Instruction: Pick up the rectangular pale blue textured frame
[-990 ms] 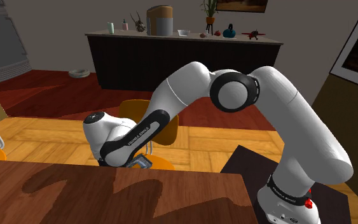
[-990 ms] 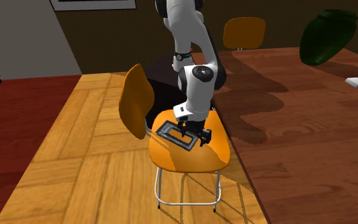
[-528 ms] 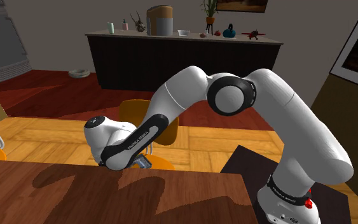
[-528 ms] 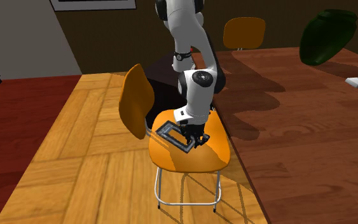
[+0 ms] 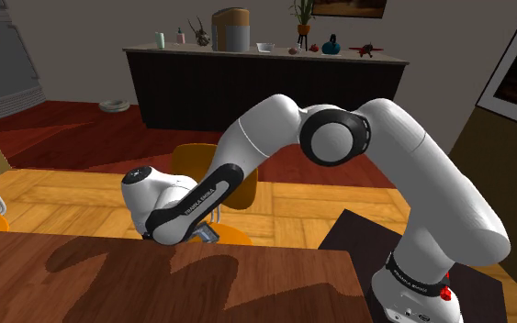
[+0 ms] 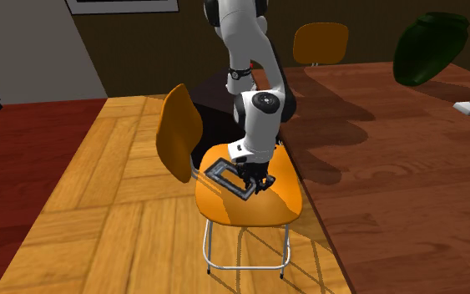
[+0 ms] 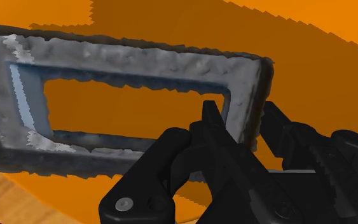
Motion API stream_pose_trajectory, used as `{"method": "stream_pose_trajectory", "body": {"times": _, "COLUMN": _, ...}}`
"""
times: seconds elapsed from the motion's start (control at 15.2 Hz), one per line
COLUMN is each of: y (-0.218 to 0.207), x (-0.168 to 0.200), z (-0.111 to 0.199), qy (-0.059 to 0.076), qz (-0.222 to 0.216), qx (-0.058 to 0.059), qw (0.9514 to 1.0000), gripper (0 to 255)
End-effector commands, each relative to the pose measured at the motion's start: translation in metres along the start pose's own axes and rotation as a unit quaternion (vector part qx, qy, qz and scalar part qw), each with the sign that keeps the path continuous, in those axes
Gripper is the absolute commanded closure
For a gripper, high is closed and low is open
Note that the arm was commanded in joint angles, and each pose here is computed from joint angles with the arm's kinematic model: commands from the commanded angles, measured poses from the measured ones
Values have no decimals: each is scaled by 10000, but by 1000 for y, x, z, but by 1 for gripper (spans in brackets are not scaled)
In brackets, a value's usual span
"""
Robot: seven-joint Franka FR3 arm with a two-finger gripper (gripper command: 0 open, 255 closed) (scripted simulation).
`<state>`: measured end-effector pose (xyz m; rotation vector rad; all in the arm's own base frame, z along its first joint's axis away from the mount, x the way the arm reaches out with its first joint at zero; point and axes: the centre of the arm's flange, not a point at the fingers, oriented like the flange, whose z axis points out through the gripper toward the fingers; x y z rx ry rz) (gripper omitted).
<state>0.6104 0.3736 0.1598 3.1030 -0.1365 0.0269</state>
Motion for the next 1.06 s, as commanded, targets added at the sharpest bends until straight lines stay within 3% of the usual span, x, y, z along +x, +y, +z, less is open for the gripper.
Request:
{"method": "stream_pose_trajectory", "body": {"times": 0.0, "y": 0, "x": 0, "z": -8, "qy": -1, "qz": 0, "qx": -1, "qw": 10000, "gripper": 255}}
{"method": "stream_pose_trajectory", "body": {"times": 0.99, "y": 3, "x": 1, "z": -77, "qy": -1, "qz": 0, "qx": -1, "qw": 10000, "gripper": 255}}
